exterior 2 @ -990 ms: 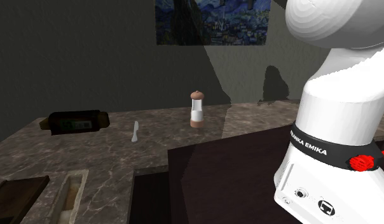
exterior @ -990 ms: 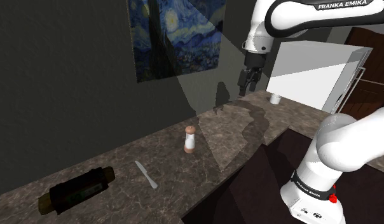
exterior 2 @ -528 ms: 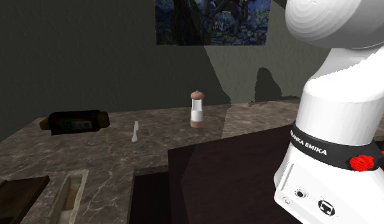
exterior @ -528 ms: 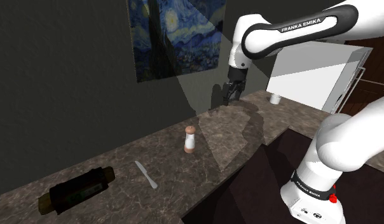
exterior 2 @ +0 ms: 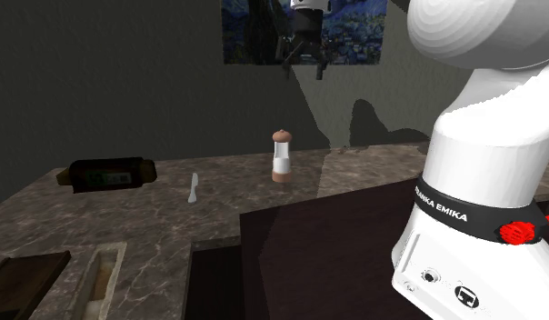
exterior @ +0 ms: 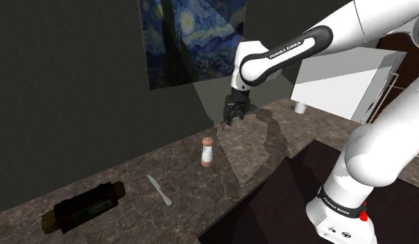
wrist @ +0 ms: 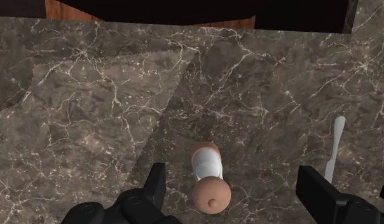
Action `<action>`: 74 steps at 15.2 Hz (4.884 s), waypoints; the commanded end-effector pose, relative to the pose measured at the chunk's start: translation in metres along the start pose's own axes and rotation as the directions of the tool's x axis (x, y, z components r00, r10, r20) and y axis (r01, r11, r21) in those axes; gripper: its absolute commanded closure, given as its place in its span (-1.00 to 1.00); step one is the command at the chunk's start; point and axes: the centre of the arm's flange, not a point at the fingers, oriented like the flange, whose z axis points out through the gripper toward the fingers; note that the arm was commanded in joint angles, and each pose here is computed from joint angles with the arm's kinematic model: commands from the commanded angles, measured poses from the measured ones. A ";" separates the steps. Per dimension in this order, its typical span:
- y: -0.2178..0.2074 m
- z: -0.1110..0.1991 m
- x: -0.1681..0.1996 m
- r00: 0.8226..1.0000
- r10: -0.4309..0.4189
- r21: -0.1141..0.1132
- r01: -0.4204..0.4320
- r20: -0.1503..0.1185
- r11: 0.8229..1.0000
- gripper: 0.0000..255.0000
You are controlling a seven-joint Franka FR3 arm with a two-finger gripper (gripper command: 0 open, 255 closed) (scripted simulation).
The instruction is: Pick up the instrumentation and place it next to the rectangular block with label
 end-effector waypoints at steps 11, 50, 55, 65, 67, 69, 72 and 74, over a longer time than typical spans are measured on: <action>-0.008 0.113 0.109 0.997 0.062 -0.014 -0.063 -0.034 0.998 -1.00; -0.009 0.173 0.168 0.994 0.094 -0.021 -0.095 -0.051 0.995 1.00; -0.010 0.147 0.168 0.994 0.094 -0.021 -0.095 -0.051 0.995 1.00; -0.011 0.094 0.169 0.994 0.094 -0.021 -0.095 -0.051 0.995 1.00; -0.011 0.083 0.169 0.994 0.094 -0.021 -0.095 -0.051 0.995 1.00; -0.012 0.073 0.169 0.994 0.094 -0.021 -0.095 -0.051 0.995 1.00; -0.012 0.057 0.170 0.994 0.094 -0.021 -0.095 -0.051 0.995 1.00; -0.013 0.046 0.170 0.994 0.094 -0.021 -0.095 -0.051 0.995 1.00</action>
